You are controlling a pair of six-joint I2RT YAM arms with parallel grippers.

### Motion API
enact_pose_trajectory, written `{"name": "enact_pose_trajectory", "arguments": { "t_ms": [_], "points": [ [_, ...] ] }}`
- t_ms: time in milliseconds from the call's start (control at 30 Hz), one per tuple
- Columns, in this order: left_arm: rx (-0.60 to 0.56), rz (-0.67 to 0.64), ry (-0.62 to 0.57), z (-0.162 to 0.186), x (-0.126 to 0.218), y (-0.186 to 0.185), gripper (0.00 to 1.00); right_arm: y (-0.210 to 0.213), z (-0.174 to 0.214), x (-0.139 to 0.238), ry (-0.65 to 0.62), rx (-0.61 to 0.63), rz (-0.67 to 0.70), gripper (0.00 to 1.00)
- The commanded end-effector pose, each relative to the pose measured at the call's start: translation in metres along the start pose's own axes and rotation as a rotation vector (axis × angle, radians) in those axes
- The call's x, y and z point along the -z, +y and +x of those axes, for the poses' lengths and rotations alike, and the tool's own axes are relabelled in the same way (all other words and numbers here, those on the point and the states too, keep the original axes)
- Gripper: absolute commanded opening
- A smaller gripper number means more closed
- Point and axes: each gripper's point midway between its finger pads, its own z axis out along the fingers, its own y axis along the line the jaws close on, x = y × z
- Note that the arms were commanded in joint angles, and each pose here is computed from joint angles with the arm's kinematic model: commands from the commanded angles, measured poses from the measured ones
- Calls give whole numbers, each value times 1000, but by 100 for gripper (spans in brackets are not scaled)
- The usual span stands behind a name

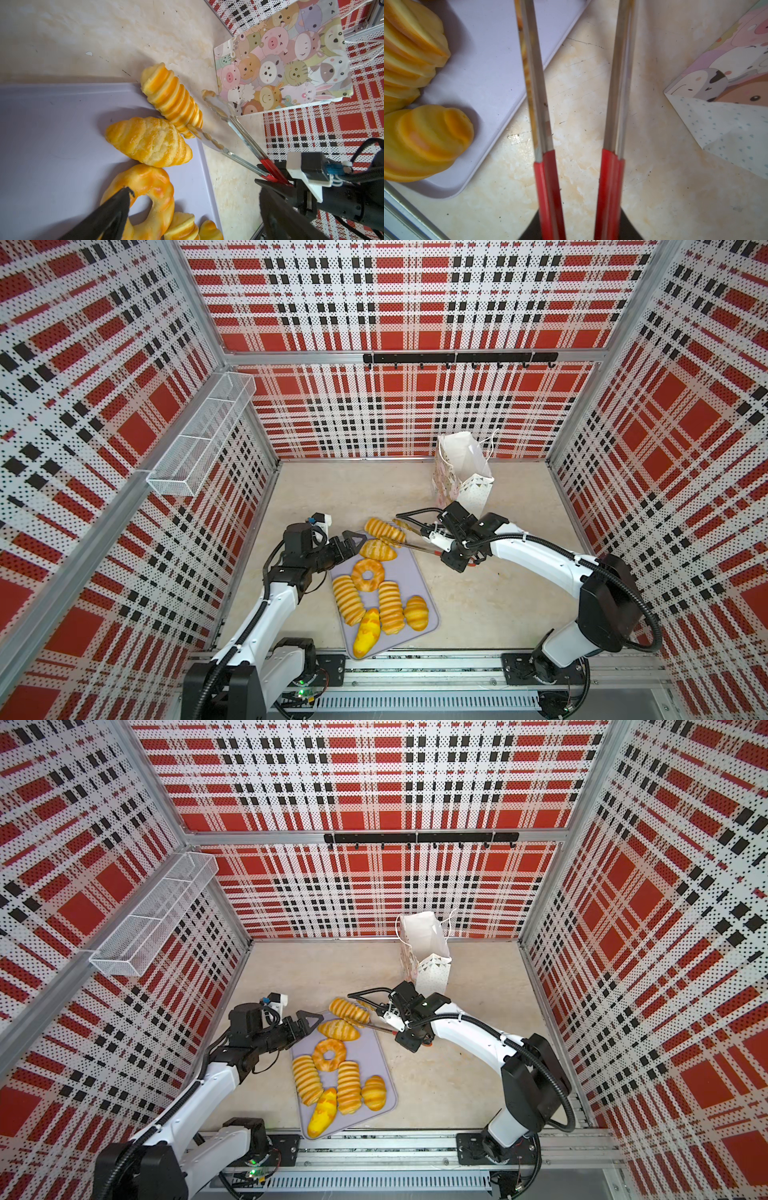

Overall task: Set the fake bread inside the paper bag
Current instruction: 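Close the tongs on the ridged spiral bun with the right gripper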

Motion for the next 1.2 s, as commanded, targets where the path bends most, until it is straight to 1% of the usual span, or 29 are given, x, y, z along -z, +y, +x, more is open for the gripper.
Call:
{"name": "enact_pose_trajectory", "arguments": {
  "t_ms": [0, 333, 533, 733, 867, 1033, 1167],
  "points": [
    [-36, 11, -15, -4, 3, -9, 99, -5, -19, 5, -48, 13, 26, 33],
    [-62, -8, -21, -2, 3, -13, 98, -2, -30, -6, -16, 32, -13, 33],
    [-54, -27, -14, -1, 0, -9, 98, -3, -26, -20, 32, 31, -14, 33],
    [-28, -71, 7, 1, -4, 4, 98, -8, -30, -34, 60, 29, 9, 32],
    [-30, -79, 4, 0, -3, 5, 98, -7, -36, -36, 50, 42, 1, 31],
    [-28, -97, -3, 0, -4, 8, 98, -10, -42, -31, 28, 56, 12, 22],
    [-32, -101, 11, 3, -6, 6, 98, -8, -46, -16, -51, 39, 19, 21]
  ]
}}
